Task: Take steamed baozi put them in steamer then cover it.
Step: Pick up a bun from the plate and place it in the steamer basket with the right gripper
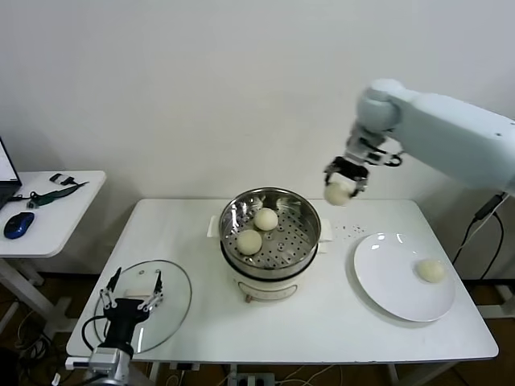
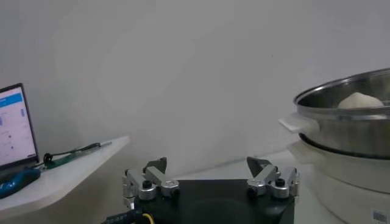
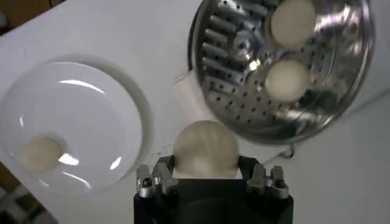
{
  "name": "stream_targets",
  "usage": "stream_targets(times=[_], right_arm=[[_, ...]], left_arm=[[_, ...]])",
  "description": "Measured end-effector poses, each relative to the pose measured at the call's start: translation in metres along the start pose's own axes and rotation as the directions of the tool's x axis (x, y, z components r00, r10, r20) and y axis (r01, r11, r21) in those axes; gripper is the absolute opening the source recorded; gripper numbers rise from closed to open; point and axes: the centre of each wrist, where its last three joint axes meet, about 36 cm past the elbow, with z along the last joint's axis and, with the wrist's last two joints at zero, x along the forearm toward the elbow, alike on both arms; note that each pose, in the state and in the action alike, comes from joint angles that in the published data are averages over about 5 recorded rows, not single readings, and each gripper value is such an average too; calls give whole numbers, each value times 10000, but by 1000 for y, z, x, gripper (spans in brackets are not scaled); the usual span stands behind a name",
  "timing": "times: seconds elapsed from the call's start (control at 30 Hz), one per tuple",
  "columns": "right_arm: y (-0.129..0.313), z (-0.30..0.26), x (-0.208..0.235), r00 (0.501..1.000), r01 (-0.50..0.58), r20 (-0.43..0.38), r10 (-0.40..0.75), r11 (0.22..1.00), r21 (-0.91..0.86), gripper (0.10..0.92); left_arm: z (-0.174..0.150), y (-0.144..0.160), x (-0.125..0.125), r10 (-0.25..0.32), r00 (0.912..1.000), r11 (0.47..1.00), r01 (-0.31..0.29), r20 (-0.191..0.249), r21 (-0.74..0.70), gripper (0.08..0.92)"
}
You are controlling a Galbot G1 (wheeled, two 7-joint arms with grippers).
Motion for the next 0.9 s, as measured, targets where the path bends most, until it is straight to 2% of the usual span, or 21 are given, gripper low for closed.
stream_targets(times=[0.17,0.37,0.6,0.9], right_arm=[[-46,-41,-25,9996,265,48,-279,9826,1841,687],[-76,-85,-63,9979,507,203,-615,9368,3463,687],[-87,-118,-97,9952,658,341,-914,8871,4570,693],[-87,-136,-121,9925,689,519,-1110,8558,5128,702]], left_arm=[[1,1,1,64,10000,10000,-64,-13,-74,823],[2,4,4,72,10000,9999,-73,-43,-134,823],[5,5,5,72,9999,9999,-73,-127,-83,823],[10,6,6,39,9997,10000,-40,-242,-37,823]])
